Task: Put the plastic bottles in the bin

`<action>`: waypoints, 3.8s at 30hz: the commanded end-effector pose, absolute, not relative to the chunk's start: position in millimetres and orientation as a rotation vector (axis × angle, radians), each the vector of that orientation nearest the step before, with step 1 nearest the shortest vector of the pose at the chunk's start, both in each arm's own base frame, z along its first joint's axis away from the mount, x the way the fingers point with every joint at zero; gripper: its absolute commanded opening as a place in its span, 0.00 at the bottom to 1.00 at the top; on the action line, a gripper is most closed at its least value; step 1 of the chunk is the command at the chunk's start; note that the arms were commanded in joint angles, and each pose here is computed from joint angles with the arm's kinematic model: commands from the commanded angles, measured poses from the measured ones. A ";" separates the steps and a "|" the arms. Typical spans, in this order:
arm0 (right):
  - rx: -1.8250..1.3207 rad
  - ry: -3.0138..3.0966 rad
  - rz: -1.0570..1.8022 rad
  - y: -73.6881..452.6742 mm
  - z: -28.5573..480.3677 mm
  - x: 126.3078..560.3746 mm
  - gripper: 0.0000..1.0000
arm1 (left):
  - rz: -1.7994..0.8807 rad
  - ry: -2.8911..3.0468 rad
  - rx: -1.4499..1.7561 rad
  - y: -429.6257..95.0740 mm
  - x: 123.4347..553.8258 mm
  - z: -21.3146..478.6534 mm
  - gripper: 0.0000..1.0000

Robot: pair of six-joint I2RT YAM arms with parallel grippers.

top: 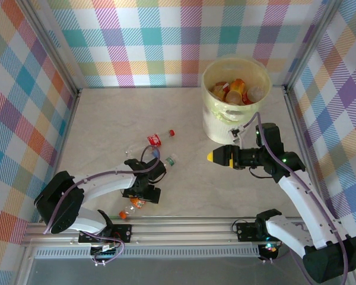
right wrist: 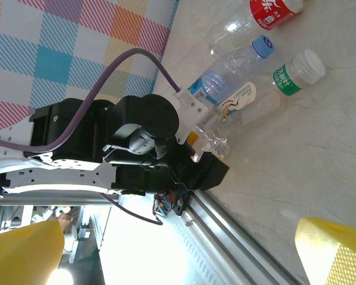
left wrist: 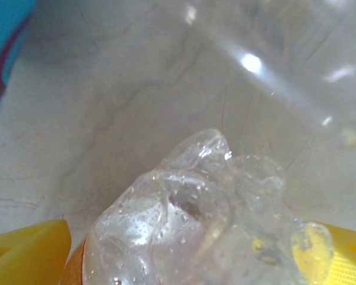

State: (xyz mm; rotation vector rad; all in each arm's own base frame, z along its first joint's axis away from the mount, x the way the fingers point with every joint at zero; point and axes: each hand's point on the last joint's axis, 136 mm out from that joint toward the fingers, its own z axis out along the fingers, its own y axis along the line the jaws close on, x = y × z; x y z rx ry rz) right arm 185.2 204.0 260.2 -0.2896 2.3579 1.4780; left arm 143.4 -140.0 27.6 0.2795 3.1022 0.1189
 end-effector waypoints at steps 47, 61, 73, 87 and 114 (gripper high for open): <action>-0.632 2.253 1.515 259.8 252.5 157.7 0.99 | -1.427 2.445 -0.393 -325.3 236.2 250.0 0.41; -0.652 2.245 1.455 289.2 251.1 175.0 0.88 | -1.480 2.455 -0.396 -335.8 236.9 249.6 0.39; -0.601 2.246 1.375 295.0 248.5 196.8 0.77 | -1.450 2.383 -0.490 -311.6 234.3 258.6 0.38; -0.629 2.215 1.392 301.0 259.6 198.3 0.57 | -1.440 2.385 -0.511 -303.2 228.3 259.7 0.39; -0.509 2.286 1.034 247.5 269.1 201.6 0.50 | -1.414 2.247 -0.378 -286.6 267.3 306.9 1.00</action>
